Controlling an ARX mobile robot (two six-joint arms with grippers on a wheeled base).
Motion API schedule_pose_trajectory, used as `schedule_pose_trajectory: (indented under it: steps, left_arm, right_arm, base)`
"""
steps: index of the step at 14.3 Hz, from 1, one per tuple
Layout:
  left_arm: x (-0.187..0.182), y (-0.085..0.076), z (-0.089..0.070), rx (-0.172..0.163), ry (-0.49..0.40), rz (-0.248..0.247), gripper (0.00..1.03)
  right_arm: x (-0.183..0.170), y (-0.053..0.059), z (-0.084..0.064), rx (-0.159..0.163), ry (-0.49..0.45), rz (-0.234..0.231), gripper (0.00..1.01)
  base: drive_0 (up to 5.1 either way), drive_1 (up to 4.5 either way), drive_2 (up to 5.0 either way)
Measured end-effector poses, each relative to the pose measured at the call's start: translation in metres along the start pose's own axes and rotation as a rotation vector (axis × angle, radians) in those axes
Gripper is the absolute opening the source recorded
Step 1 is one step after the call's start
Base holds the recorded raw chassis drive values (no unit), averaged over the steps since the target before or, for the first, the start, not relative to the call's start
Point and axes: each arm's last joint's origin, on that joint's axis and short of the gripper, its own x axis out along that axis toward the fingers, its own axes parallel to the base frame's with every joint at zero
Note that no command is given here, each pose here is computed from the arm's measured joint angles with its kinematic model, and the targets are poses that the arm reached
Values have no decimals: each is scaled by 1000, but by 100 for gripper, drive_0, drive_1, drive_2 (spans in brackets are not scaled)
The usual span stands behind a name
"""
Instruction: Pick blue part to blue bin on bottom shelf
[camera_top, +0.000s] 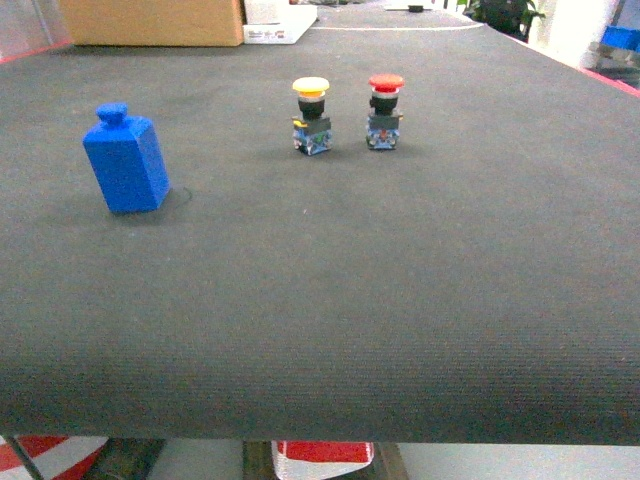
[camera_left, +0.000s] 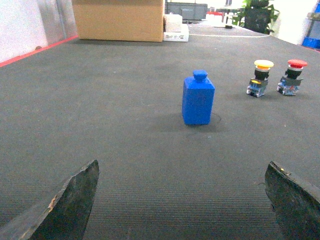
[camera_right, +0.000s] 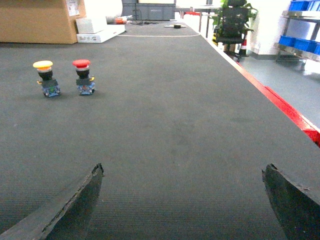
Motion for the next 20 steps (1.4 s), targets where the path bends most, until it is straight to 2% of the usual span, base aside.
schedule_pose_trajectory:
  steps: [20]
  left_arm:
    - [0, 0, 0, 0, -1, 0, 98]
  right_arm:
    - [0, 0, 0, 1, 0, -1, 98]
  base:
    - [0, 0, 0]
